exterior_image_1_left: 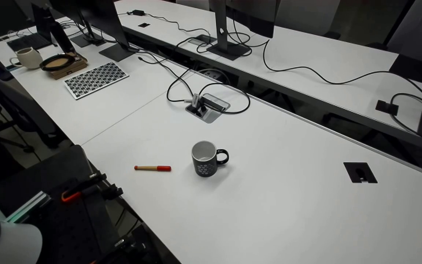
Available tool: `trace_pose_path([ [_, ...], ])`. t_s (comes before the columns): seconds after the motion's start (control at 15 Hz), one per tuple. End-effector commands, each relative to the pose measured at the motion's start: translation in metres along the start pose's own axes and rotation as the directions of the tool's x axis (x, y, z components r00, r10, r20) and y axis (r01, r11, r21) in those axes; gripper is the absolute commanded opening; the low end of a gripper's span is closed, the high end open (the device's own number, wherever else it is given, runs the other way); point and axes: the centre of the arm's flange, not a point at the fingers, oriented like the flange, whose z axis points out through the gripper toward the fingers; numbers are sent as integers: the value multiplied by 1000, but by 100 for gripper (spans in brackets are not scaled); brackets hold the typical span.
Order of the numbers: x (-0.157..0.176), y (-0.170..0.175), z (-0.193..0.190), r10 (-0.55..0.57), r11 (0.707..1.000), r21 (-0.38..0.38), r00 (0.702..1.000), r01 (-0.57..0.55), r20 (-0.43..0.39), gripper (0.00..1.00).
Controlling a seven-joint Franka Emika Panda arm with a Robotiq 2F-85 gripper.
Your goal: Turn the mug around using the handle
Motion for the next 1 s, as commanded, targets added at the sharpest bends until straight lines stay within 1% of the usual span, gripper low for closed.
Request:
trace_pose_path([
  [0.0, 20, -10, 13, 99, 995, -29, 995, -100, -6, 100],
  [0.2, 50, -9, 35, 210, 976, -56, 977, -211, -34, 100],
  [0.33, 71, -10, 51, 251, 964, -81, 967, -253, -33, 100],
  [0.53, 105, -13, 89, 283, 954, -108, 959, -281, 5, 100],
  [0.67, 126, -14, 117, 301, 947, -134, 953, -293, 42, 100],
  [0.73, 136, -13, 131, 305, 946, -138, 949, -293, 74, 100],
  [0.8, 142, -13, 140, 315, 944, -135, 943, -300, 107, 100],
  [0.87, 113, -12, 125, 288, 953, -120, 955, -279, 67, 100],
  [0.93, 119, -11, 136, 290, 953, -121, 953, -279, 90, 100],
])
